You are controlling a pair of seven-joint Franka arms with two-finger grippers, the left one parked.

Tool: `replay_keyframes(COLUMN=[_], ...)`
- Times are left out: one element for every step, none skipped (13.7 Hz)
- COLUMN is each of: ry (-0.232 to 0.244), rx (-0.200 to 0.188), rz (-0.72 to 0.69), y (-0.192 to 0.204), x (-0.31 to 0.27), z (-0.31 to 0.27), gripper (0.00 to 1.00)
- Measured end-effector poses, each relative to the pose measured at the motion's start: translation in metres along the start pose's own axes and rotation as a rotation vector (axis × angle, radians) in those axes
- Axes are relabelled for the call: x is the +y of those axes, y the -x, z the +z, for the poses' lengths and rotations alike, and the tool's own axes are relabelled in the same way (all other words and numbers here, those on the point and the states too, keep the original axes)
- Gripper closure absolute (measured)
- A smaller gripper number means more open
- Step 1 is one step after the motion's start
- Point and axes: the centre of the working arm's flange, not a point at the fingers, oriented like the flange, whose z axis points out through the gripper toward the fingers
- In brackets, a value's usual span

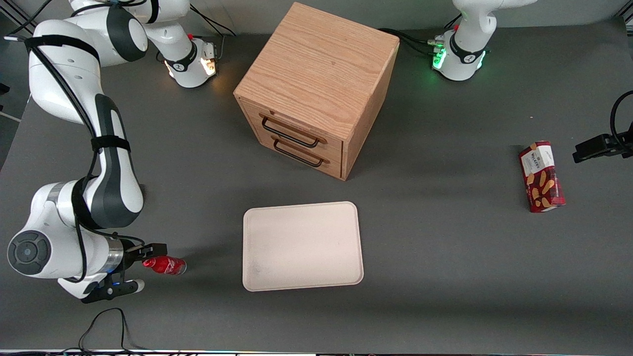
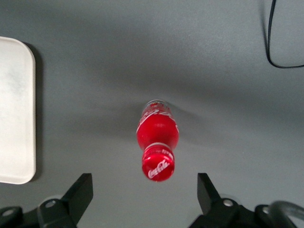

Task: Place coke bottle on tray
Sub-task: 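Lower the open right gripper around the bottle and close it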

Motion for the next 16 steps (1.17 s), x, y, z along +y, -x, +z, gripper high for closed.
replay_keyframes(ry=[-0.001, -0.002, -0.003, -0.003, -0.003, -0.003, -0.003, -0.002, -0.002, -0.002, -0.002, -0.002, -0.002, -0.001, -0.001, -0.001], rx=[-0.002, -0.007, -0.010, -0.009, -0.008, -0.008, -0.006, -0.004, -0.001, 0.000, 0.000, -0.001, -0.001, -0.002, -0.003, -0.003], rz=[-0.002, -0.002, -0.003, -0.004, -0.004, -0.005, -0.005, -0.005, -0.005, -0.005, -0.005, -0.005, -0.005, -0.005, -0.005, -0.005], y=[-0.001, -0.002, -0.003, -0.003, -0.004, -0.004, -0.004, -0.004, -0.005, -0.005, -0.005, -0.005, -0.005, -0.005, -0.004, -0.004], x=[0.002, 0.004, 0.005, 0.005, 0.005, 0.005, 0.005, 0.005, 0.005, 0.005, 0.005, 0.005, 0.005, 0.005, 0.006, 0.006], z=[0.006, 0.012, 0.016, 0.019, 0.021, 0.021, 0.020, 0.019, 0.017, 0.017, 0.017, 0.017, 0.017, 0.017, 0.017, 0.017], gripper=[0.03, 0.03, 0.04, 0.04, 0.05, 0.07, 0.07, 0.09, 0.09, 0.17, 0.30, 0.44, 0.55, 0.67, 0.69, 0.69])
